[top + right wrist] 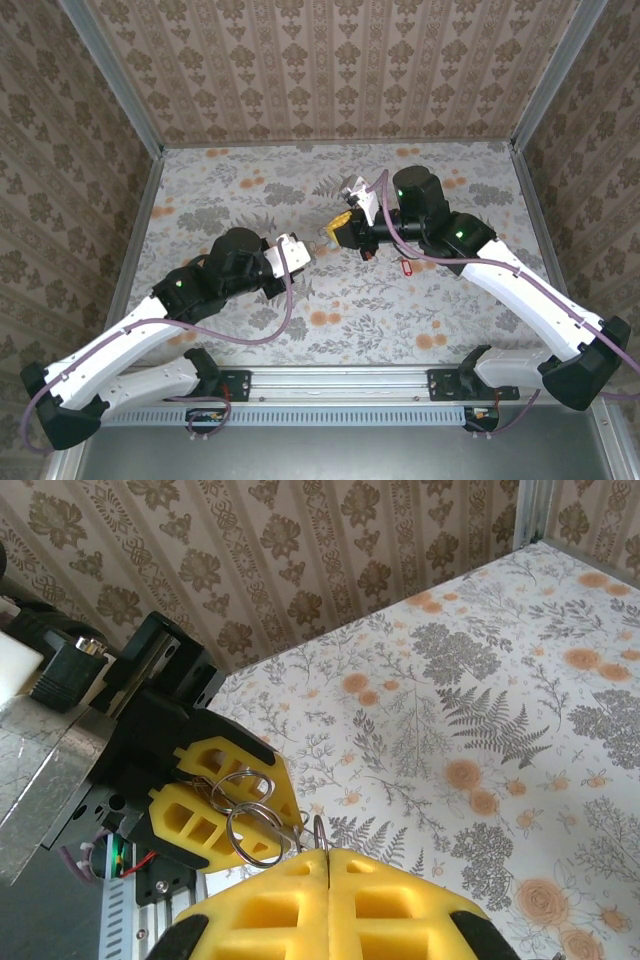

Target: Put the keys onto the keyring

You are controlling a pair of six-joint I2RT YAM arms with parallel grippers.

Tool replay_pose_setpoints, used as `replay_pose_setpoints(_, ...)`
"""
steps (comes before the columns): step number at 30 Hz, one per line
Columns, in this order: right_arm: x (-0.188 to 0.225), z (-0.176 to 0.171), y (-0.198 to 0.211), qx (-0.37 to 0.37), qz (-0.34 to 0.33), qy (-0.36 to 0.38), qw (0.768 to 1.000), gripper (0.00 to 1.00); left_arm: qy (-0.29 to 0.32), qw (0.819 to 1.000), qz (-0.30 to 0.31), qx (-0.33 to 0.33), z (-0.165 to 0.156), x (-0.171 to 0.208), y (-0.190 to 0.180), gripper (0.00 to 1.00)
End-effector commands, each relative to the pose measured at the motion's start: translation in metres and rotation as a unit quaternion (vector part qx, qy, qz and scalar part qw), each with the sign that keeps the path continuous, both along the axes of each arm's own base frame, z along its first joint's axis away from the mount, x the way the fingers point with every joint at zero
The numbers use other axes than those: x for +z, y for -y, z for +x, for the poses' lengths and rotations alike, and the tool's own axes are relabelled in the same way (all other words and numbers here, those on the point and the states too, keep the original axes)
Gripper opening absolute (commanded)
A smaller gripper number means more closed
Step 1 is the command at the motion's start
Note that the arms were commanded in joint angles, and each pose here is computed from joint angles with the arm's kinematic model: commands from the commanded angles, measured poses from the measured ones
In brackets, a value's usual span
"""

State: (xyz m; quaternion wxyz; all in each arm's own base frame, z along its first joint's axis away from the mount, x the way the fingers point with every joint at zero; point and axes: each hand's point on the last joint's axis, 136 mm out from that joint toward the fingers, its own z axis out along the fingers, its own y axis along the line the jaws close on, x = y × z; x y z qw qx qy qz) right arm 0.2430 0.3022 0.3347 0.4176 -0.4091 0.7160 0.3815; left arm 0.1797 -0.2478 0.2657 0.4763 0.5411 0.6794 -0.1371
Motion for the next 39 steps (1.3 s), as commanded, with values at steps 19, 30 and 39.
replay_pose_setpoints(19,-0.006,-0.008,-0.013,0.035,0.017,-0.012,0.999,0.0,0.016,0.997,-0.07,-0.021,-0.002,0.032,0.009,0.0)
replay_pose_setpoints(30,-0.028,0.005,0.005,-0.025,-0.1,-0.057,0.993,0.0,0.024,0.999,-0.035,0.02,0.015,0.021,0.004,0.0)
replay_pose_setpoints(39,-0.054,0.016,0.009,-0.063,-0.196,-0.078,0.976,0.0,0.036,0.998,0.012,0.053,0.026,0.008,-0.001,0.0)
